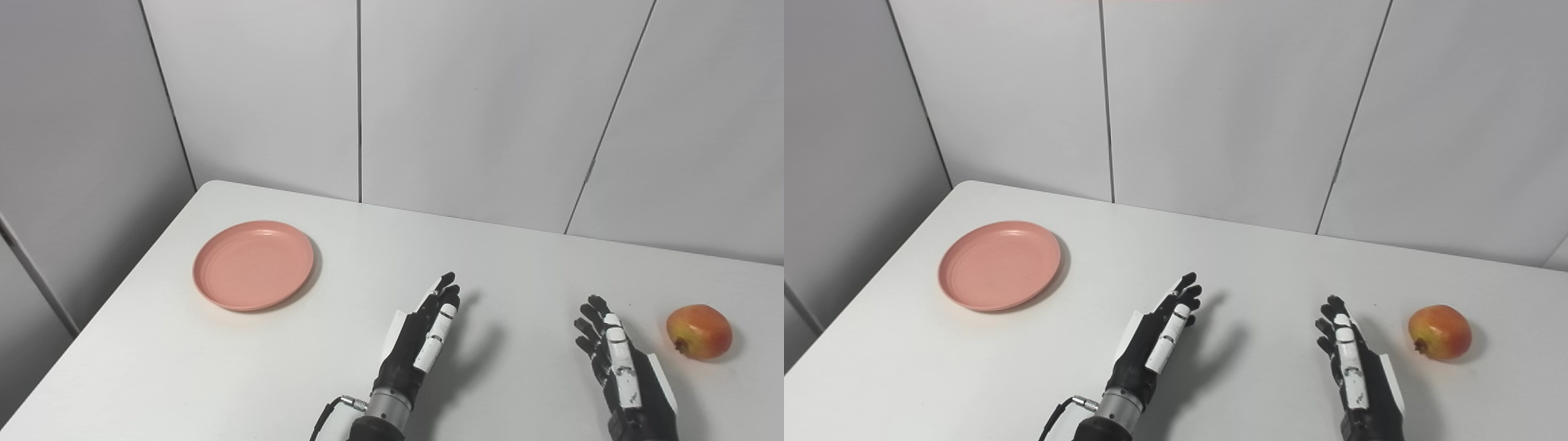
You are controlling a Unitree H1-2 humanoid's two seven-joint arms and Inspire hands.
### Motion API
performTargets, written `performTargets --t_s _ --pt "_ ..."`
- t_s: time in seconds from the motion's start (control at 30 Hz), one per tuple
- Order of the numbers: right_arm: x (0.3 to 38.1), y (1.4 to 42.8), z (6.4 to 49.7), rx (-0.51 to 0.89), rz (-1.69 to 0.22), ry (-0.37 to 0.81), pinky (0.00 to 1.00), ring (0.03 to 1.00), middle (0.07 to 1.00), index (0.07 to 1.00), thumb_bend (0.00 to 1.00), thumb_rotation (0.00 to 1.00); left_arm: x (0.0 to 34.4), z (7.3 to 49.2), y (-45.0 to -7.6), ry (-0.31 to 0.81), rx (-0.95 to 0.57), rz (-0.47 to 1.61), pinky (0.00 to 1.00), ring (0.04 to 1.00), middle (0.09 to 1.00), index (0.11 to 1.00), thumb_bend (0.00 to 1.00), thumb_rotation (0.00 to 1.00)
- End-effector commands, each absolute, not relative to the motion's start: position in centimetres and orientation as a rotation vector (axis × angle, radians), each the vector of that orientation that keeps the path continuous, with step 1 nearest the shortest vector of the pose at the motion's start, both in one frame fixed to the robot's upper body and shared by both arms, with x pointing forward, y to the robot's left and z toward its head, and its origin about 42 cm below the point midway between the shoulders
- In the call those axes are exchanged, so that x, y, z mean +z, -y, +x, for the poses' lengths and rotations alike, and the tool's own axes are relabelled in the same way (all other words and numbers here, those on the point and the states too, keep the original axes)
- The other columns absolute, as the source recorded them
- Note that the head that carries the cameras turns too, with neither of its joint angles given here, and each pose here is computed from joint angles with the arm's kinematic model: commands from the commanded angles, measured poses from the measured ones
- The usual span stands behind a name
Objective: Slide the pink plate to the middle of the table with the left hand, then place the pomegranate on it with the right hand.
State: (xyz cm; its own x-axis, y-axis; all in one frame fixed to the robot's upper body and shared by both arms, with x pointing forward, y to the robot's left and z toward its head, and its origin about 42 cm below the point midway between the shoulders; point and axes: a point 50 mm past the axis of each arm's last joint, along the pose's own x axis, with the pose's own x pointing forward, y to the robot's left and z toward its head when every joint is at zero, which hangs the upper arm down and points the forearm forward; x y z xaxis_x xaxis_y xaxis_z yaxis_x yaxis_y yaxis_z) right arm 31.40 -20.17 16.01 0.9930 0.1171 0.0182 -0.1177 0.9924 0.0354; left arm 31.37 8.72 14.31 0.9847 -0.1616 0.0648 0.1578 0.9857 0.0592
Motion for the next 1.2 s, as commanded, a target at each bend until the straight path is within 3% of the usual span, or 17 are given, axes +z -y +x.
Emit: performTargets --t_s 0.0,0.53,0.8,1.17 --pt "17.5 20.2 31.7 0.124 0.042 0.110 0.94 0.926 0.937 0.931 0.22 1.00 16.3 31.8 -7.4 0.158 -0.166 0.030 0.89 0.916 0.930 0.917 0.45 1.00" --pt "17.4 19.9 32.1 0.122 0.023 0.113 0.92 0.925 0.938 0.935 0.20 1.00 17.1 32.6 -8.5 0.188 -0.140 0.024 0.89 0.920 0.933 0.924 0.44 1.00" --pt "17.2 19.8 32.3 0.124 0.020 0.111 0.92 0.924 0.934 0.932 0.18 1.00 19.4 33.5 -9.3 0.250 -0.111 0.041 0.88 0.925 0.938 0.925 0.49 1.00" --pt "16.7 19.5 32.8 0.128 0.012 0.115 0.92 0.920 0.931 0.926 0.17 1.00 22.5 35.3 -11.9 0.347 -0.047 0.064 0.88 0.913 0.933 0.923 0.48 1.00"
